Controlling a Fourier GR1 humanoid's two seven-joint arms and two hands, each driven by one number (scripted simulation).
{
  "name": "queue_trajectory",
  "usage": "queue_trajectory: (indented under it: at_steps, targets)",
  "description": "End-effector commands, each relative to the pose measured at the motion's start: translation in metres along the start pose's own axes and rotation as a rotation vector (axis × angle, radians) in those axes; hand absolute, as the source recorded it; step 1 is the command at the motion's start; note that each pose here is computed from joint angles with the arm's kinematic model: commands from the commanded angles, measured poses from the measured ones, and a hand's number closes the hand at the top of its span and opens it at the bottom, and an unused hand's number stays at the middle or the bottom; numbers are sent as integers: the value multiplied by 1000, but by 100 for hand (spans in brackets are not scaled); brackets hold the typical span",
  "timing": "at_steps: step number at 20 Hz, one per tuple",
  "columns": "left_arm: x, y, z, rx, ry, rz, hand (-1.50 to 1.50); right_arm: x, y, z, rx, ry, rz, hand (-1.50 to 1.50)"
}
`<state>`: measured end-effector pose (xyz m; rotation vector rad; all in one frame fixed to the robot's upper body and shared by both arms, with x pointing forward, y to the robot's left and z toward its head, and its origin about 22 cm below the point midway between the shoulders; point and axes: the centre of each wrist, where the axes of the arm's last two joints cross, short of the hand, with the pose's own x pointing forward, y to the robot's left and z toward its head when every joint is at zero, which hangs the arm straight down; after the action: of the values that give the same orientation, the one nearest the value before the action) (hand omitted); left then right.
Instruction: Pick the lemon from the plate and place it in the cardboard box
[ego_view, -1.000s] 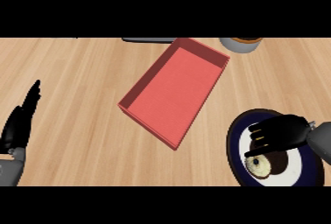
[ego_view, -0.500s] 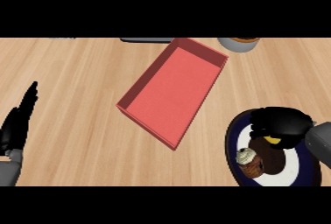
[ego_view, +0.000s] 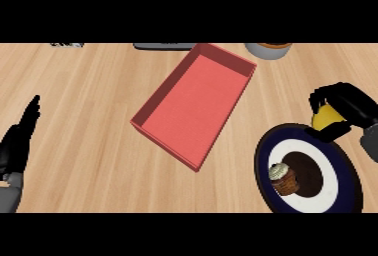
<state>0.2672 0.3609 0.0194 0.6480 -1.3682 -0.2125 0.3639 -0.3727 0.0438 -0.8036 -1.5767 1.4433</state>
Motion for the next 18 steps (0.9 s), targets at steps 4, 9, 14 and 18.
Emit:
queue_trajectory:
  at_steps: [4,9,14,18]
  targets:
    - [-13,5,-1,0,7,1,0,19,-61,-40,-297,-16,-30,150]
    - [0,18,-1,-1,1,-9,0,61,-89,-57,-312,-132,-87,150]
    - [-10,2,4,-1,0,4,0,120,-99,-91,-265,-173,-203,150]
    - [5,12,4,-3,-13,-10,0,139,-109,-107,-245,-171,-345,150]
